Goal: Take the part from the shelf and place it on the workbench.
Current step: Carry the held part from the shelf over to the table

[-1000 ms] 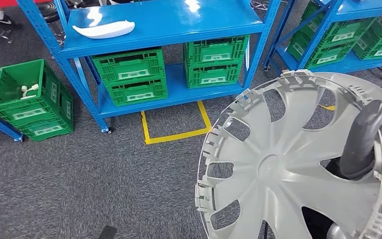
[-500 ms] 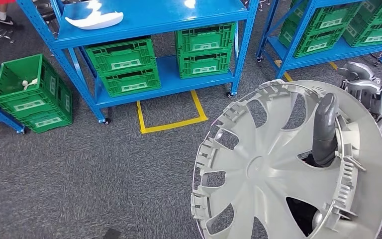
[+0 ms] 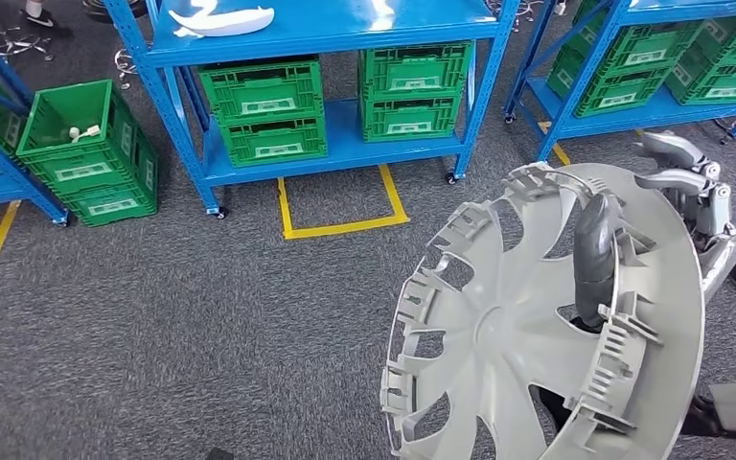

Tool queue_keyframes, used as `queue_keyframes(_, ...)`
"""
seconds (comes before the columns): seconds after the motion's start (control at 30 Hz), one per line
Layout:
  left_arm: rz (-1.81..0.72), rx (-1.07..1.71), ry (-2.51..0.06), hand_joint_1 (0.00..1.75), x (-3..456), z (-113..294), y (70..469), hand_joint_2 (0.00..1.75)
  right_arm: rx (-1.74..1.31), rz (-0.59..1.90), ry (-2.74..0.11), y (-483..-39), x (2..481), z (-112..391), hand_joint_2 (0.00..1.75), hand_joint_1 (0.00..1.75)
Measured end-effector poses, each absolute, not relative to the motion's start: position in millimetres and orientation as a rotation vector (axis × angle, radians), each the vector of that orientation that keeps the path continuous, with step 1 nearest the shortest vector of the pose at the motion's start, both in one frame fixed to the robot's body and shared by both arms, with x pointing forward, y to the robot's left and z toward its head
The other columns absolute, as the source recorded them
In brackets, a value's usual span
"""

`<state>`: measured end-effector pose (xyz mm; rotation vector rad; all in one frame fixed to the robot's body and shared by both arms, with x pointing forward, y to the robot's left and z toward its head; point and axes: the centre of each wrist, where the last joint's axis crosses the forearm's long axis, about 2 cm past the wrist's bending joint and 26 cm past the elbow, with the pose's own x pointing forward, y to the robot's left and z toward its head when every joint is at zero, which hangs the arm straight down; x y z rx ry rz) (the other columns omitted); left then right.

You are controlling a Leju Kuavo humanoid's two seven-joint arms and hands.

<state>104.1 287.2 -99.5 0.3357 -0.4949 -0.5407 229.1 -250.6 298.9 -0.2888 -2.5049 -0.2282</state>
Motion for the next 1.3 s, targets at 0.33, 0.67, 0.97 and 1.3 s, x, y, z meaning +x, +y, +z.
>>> queue_keyframes(0.33, -0.553, 0.33, -0.482, 0.0, 97, -101, 289, 1.75, -0.276, -0.226, -2.505, -243, 224, 292, 1.75, 1.75)
queue_keyframes(0.67, -0.569, 0.337, -0.473, 0.0, 95, -102, 291, 1.75, -0.236, -0.252, -2.507, -240, 224, 292, 1.75, 1.75)
queue_keyframes(0.97, -0.59, 0.329, -0.464, 0.0, 93, -102, 292, 1.75, -0.234, -0.251, -2.553, -238, 224, 294, 1.75, 1.75)
queue_keyframes(1.3, -0.61, 0.328, -0.454, 0.0, 90, -103, 294, 1.75, -0.185, -0.259, -2.58, -233, 225, 300, 1.75, 1.75)
